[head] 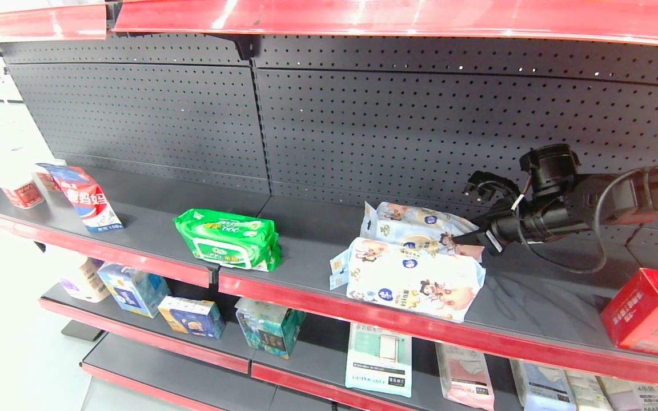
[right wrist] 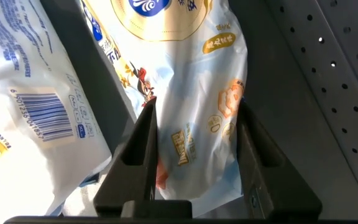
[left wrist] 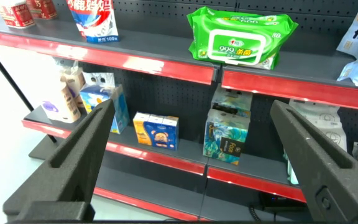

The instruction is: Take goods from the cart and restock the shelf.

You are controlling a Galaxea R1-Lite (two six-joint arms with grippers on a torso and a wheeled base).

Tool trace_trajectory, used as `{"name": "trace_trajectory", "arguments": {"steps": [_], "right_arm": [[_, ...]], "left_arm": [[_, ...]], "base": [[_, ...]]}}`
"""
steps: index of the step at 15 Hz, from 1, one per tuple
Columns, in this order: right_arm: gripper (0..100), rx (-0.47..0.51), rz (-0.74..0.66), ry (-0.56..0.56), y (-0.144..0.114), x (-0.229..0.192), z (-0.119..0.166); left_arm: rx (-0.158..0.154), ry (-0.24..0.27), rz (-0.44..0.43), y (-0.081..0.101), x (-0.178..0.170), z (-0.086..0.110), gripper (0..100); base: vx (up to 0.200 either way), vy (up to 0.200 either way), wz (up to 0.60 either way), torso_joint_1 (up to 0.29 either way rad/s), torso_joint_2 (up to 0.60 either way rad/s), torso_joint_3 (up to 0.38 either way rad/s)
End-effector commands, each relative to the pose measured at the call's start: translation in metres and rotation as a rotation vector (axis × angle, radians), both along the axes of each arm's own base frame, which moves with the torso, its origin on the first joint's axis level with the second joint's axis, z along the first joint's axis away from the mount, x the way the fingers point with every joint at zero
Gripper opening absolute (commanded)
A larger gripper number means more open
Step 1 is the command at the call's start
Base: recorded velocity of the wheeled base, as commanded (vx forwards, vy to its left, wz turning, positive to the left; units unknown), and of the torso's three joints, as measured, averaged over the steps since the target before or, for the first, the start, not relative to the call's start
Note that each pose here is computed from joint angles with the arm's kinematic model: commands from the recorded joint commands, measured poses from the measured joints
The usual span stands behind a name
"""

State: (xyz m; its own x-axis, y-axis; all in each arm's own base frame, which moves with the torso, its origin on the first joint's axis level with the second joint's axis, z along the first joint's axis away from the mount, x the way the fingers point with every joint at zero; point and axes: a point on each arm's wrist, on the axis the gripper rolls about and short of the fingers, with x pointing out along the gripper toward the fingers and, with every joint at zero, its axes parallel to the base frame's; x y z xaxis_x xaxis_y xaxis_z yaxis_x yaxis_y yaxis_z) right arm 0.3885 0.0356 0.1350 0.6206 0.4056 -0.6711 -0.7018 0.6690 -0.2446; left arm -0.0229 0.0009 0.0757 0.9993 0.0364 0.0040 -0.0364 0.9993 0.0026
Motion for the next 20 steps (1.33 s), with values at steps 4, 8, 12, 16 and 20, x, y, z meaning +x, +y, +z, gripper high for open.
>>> {"name": "trace_trajectory", "arguments": {"steps": [4,8,12,16,20], "right_arm": [[0,-0.003,-0.002,-0.011,0.0065,0.0034,0.0019],[0,-0.008,-0.012,-0.009,0.0057,0.0034,0.0015],[0,-0.010,-0.025,-0.003,0.0002,0.0028,0.0004],[100,-0.012,-0.021,-0.001,0.0008,0.0023,-0.0006],[100,-0.010,-0.026,-0.011,-0.0005,0.0016,0.0029]], "left_arm": [[0.000,0.001,0.000,0.0000,0.0001,0.0001,100],[0.000,0.001,0.000,0.0000,0.0001,0.0001,100],[0.000,0.001,0.000,0.0000,0.0001,0.0001,100],[0.000,0.001,0.000,0.0000,0.0001,0.0001,100],[0.000,0.001,0.000,0.0000,0.0001,0.0001,100]], "base": [[0.000,0.000,0.00,0.000,0.00,0.000],[0.000,0.000,0.00,0.000,0.00,0.000],[0.000,0.000,0.00,0.000,0.00,0.000],[0.000,0.000,0.00,0.000,0.00,0.000],[0.000,0.000,0.00,0.000,0.00,0.000]]}}
